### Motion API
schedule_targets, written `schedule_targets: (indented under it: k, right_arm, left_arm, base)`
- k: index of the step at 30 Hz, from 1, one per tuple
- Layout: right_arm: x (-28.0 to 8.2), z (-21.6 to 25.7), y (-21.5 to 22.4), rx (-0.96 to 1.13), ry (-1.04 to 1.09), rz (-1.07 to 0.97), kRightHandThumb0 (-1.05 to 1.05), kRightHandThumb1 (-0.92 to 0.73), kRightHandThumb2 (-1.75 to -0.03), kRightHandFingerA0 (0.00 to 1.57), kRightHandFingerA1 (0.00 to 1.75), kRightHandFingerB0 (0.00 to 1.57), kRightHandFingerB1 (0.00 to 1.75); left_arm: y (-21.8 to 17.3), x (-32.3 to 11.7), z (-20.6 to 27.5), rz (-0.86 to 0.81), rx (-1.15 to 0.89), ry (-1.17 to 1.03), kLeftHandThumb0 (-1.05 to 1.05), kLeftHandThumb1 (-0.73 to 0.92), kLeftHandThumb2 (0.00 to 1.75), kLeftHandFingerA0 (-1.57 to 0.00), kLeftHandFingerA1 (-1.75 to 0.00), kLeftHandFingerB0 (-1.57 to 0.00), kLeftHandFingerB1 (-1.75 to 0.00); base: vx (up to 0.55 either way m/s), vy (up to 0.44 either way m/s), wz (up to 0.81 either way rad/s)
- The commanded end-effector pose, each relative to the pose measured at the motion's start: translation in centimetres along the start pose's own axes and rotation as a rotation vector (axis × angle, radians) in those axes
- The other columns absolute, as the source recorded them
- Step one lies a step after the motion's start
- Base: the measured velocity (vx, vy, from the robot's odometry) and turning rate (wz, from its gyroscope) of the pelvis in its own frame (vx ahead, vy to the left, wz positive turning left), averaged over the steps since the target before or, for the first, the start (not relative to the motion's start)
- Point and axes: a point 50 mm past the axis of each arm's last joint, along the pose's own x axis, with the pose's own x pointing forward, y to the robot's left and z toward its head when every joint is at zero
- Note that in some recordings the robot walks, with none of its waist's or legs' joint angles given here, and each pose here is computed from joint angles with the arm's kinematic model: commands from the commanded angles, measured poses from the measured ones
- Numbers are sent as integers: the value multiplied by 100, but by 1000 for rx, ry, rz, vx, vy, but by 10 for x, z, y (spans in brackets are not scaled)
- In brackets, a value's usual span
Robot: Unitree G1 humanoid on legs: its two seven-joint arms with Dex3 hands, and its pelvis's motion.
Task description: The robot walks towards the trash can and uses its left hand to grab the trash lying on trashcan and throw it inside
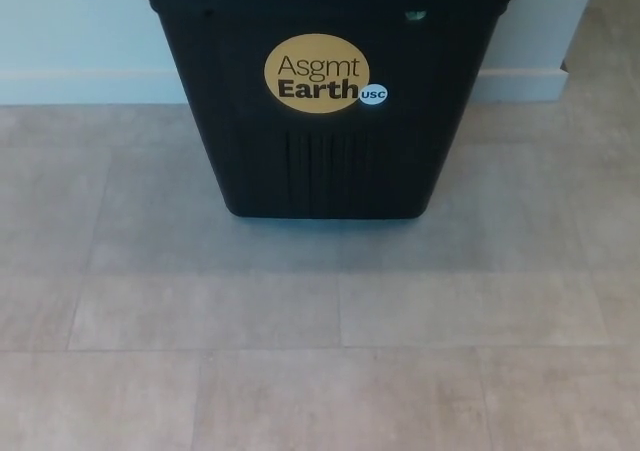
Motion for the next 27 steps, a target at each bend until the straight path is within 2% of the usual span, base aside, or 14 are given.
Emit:
schedule_targets:
  k: [1,3,4,9,10,19,20,21,22,25,26,27]
  right_arm:
    - [-3,-1,-6,-9,-22,-39,-50,-54,-57,18,45,28,35]
    - [-3,-1,-5,-17,-30,-43,-49,-54,-57,18,46,28,34]
    - [-3,-1,-6,-19,-26,-46,-48,-54,-57,17,46,27,35]
    - [-2,-1,-6,-19,-15,-49,-48,-54,-57,17,46,27,35]
    - [-2,-1,-6,-13,-12,-48,-56,-43,-73,15,51,22,44]
    - [-1,-1,-7,-17,-1,-33,-61,-44,-76,14,52,21,45]
    - [-1,-1,-8,-31,-1,-31,-63,-45,-77,12,52,19,46]
    - [0,0,-8,-37,0,-31,-63,-45,-77,12,52,19,46]
    - [0,0,-8,-41,-1,-30,-64,-45,-78,12,52,19,46]
    - [0,0,-8,-43,-1,-30,-64,-45,-78,12,52,19,46]
    - [0,0,-8,-49,-7,-28,-65,-46,-78,11,53,17,46]
    - [-1,0,-9,-54,-9,-26,-65,-46,-78,11,51,16,44]
  left_arm:
    - [6,0,5,13,27,-53,-4,44,52,-44,-60,-43,-54]
    - [5,0,5,14,31,-53,-5,44,53,-47,-61,-43,-53]
    - [6,-1,5,11,34,-56,-6,26,75,-36,-63,-38,-61]
    - [6,-3,5,7,39,-63,-6,26,75,-36,-63,-38,-61]
    - [6,-3,4,9,32,-54,-5,29,77,-43,-65,-37,-60]
    - [6,-4,4,6,29,-53,-7,27,76,-40,-64,-42,-62]
    - [7,-3,3,4,11,-33,-4,31,79,-41,-65,-36,-60]
    - [7,-3,2,3,4,-25,-4,31,79,-41,-65,-36,-60]
    - [8,-3,2,4,8,-23,-6,46,53,-44,-59,-43,-52]
    - [8,-3,2,4,9,-22,-6,46,53,-44,-59,-43,-52]
    - [8,-3,2,8,12,-19,-4,30,78,-37,-63,-37,-60]
    - [8,-4,0,14,15,-18,-4,46,52,-48,-60,-49,-54]
  base:
    - [131,-35,19]
    - [41,-86,7]
    - [0,0,0]
    - [17,22,12]
    - [93,129,-8]
    - [178,338,-6]
    - [240,182,2]
    - [213,143,-2]
    - [235,104,8]
    - [226,17,12]
    - [278,-49,10]
    - [277,-73,10]
